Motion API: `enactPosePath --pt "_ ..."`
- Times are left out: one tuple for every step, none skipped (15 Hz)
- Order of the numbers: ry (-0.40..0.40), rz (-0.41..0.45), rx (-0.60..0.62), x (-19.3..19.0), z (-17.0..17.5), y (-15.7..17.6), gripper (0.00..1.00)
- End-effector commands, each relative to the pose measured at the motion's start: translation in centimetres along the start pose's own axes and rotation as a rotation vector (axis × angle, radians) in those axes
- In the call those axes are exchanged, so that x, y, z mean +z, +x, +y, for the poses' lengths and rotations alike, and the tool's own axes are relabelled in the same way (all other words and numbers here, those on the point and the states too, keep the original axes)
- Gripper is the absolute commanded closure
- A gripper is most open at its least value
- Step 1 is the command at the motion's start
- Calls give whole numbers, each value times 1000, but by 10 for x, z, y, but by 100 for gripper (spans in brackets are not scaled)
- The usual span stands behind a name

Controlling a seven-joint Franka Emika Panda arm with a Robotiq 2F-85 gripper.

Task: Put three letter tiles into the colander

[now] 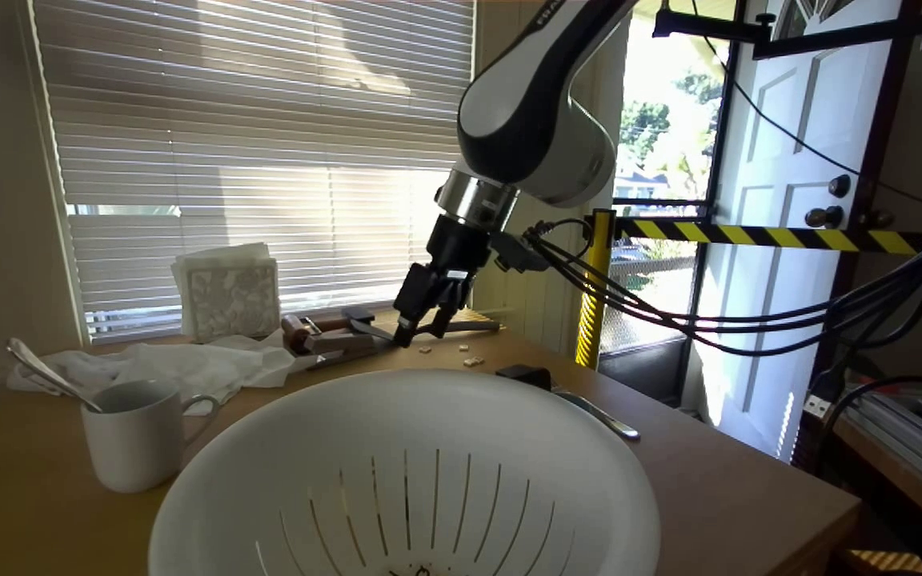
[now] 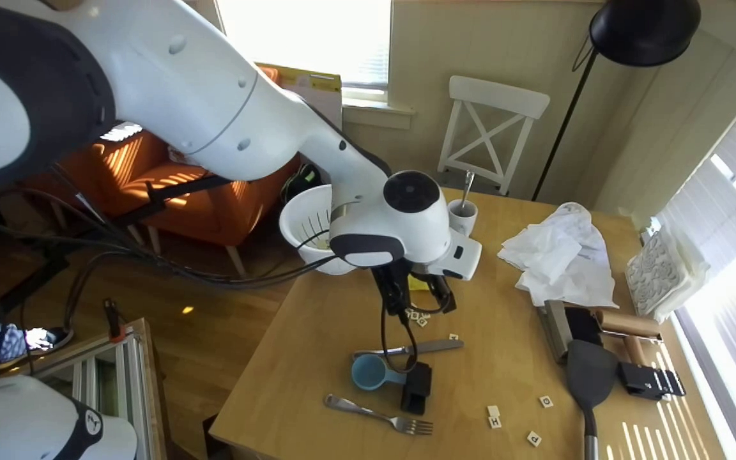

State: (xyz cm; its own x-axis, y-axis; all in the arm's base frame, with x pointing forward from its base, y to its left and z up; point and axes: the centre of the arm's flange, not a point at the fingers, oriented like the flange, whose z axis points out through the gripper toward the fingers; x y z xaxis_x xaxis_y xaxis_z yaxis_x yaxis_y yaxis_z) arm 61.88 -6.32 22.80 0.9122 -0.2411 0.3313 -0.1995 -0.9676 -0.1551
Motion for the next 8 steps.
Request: enactPosePath --pt "-90 -89 -32 8 -18 4 0" --pt "-123 -107 -47 11 -21 6 0" --pt "-147 -127 -60 17 -26 9 0" --pt "-167 -143 -69 19 -27 12 0" --pt "-180 -157 -73 19 -29 14 0" --pt "-190 -171 -80 20 -32 17 0" --pt "-191 -181 -85 21 -36 19 0" --pt "-186 -186 -88 25 -40 19 0"
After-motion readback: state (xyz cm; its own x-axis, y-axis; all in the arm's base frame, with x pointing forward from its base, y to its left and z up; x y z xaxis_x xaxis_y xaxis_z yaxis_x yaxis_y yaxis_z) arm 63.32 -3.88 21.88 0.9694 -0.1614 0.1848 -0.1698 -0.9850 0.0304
